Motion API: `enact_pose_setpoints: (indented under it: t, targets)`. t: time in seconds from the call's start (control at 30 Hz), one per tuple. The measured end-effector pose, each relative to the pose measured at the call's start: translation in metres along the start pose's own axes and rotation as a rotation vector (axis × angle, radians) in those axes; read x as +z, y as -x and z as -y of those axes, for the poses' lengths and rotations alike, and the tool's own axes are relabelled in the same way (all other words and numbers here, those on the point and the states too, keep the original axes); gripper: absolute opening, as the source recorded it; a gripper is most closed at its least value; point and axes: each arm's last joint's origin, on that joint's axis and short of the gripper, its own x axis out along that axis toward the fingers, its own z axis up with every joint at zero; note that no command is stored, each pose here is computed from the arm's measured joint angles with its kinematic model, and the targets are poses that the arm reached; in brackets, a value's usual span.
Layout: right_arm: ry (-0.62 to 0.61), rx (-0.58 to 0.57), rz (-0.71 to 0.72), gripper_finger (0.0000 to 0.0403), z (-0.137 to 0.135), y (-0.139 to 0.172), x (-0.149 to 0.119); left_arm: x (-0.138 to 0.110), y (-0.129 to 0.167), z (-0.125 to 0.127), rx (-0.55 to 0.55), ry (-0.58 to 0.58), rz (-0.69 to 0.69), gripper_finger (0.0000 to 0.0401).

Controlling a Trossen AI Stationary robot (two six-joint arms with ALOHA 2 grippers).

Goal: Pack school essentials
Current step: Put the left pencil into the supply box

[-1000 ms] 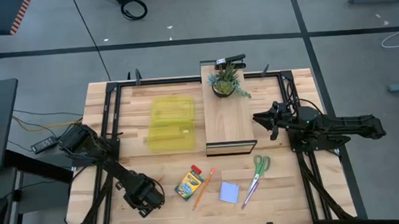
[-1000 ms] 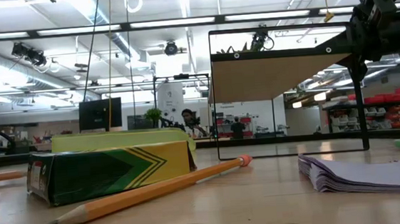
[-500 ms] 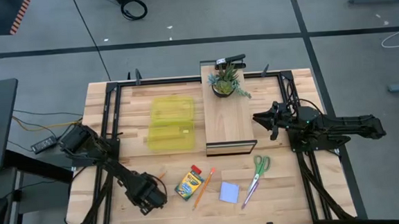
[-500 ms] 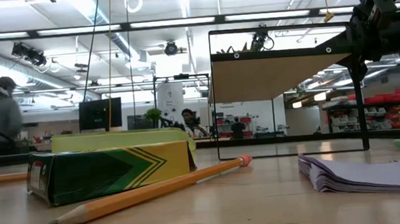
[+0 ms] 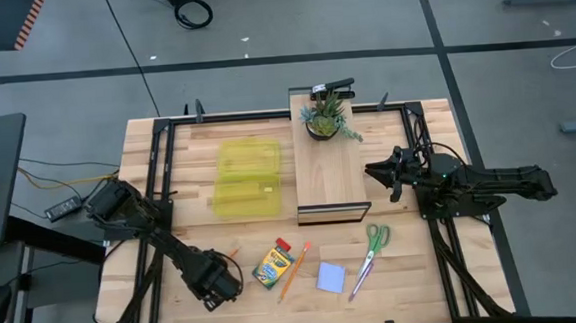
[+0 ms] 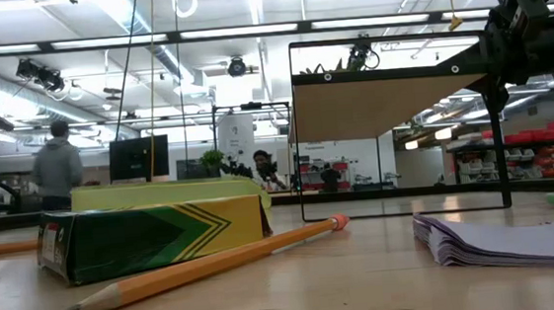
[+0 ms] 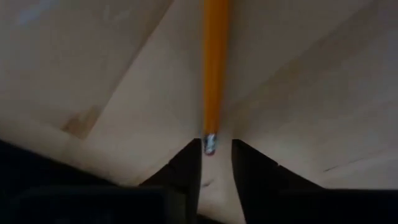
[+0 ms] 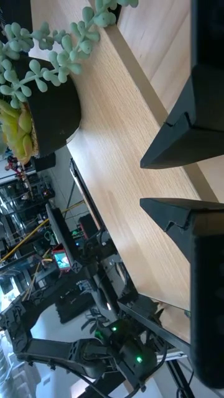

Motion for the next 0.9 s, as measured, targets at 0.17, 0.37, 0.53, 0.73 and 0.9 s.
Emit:
enact_pose_setpoints:
  t: [0.17, 0.37, 0.53, 0.73, 0.9]
  targets:
    - [0.000, 0.000, 0.000, 0.0093, 0.0000, 0.0000, 0.0000, 0.0005, 0.0001, 0.0002, 0.003, 0.035, 0.022, 0.0121]
    - [0.000, 0.000, 0.000, 0.0093, 0.0000, 0.0000, 0.0000, 0.0016, -0.0041, -0.0018, -0.015, 0.036, 0.018, 0.0090]
    - [0.000, 0.000, 0.000, 0.0093, 0.0000, 0.0000, 0.0000, 0.0029, -0.0069, -0.0028, -0.026, -0.012, 0.038, 0.0064]
    - [0.000, 0.000, 0.000, 0.0093, 0.0000, 0.0000, 0.0000, 0.0038, -0.0069, -0.0029, -0.017, -0.033, 0.078, 0.0026]
    - [0.000, 0.000, 0.000, 0.0093, 0.0000, 0.0000, 0.0000, 0.0024, -0.0077, -0.0034, -0.004, -0.015, 0.100, 0.0010]
